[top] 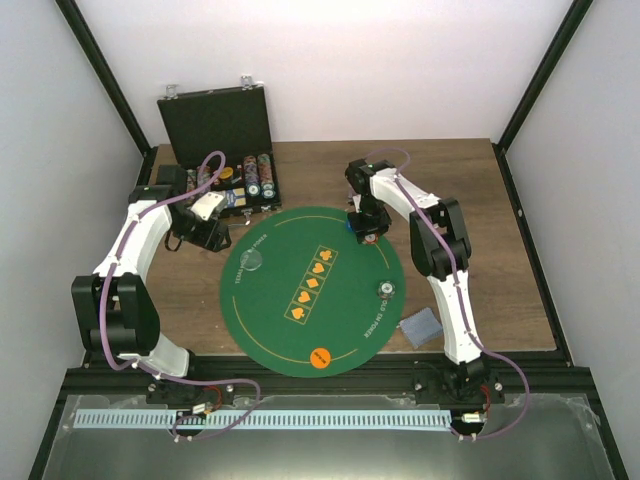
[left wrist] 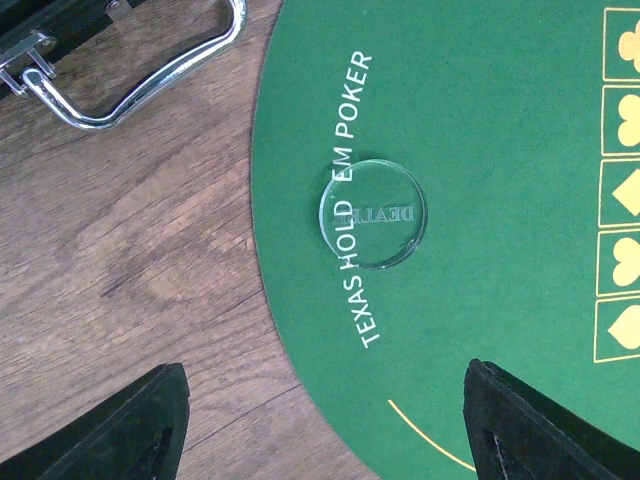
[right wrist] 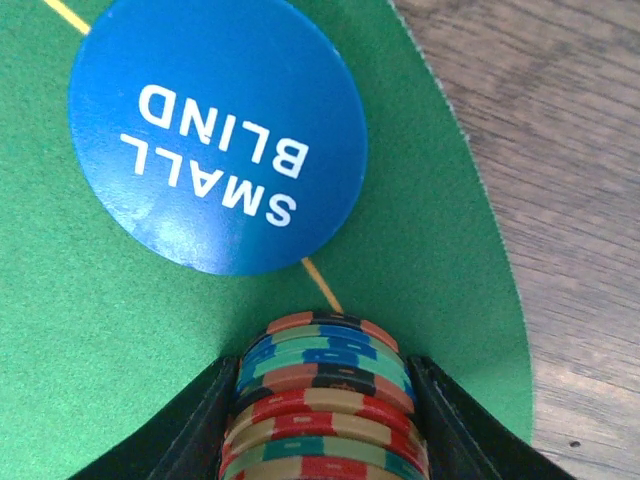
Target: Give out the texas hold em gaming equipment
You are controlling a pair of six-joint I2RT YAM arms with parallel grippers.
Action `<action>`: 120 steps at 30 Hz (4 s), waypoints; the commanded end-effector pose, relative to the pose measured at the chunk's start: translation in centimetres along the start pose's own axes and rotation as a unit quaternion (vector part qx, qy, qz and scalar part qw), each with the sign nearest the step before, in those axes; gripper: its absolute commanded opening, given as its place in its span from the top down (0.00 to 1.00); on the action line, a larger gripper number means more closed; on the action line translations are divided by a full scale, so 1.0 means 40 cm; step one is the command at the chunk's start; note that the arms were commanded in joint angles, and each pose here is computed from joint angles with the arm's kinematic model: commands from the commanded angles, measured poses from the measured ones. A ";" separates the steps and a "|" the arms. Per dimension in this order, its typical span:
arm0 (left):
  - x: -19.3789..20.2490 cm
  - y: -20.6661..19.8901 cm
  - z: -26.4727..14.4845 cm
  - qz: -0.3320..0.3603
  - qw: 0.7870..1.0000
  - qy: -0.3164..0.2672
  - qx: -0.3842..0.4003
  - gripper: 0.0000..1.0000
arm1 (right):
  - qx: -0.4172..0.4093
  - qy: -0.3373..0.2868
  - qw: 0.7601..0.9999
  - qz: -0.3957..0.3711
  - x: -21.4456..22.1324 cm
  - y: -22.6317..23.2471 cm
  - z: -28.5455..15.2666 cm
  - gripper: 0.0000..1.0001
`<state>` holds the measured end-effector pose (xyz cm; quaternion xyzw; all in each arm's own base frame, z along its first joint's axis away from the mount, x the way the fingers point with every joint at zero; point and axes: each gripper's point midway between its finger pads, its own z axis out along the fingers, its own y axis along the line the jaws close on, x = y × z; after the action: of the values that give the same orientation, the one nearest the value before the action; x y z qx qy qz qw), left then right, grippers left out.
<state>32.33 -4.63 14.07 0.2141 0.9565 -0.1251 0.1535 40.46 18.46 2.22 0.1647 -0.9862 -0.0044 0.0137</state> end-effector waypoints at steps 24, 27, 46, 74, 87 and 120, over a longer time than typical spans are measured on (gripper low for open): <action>0.007 -0.013 -0.036 0.015 1.000 -0.011 -0.011 0.22 | -0.030 -0.075 0.997 -0.016 -0.115 0.025 -0.062 0.01; 0.009 -0.017 -0.042 0.015 1.000 -0.008 -0.009 0.21 | -0.030 -0.105 0.994 -0.016 -0.130 0.025 -0.115 0.00; 0.000 -0.048 -0.083 0.025 0.998 -0.051 -0.005 0.19 | -0.070 -0.236 0.962 0.116 -0.070 0.020 -0.319 0.00; -0.016 -0.040 -0.058 0.023 0.999 -0.037 0.008 0.19 | -0.043 -0.136 0.976 0.165 -0.001 0.033 -0.028 0.22; -0.018 -0.032 -0.056 0.025 0.999 -0.034 0.003 0.19 | -0.010 -0.130 0.979 0.156 -0.028 0.012 0.004 0.50; -0.019 -0.034 -0.064 0.029 0.999 -0.040 0.000 0.19 | -0.024 -0.182 0.980 0.079 -0.054 0.032 -0.255 0.20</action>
<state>31.39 -5.16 15.93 0.2273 0.9487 -0.1314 0.1764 43.22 20.20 5.92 0.0539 -0.9898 -0.0422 -0.1247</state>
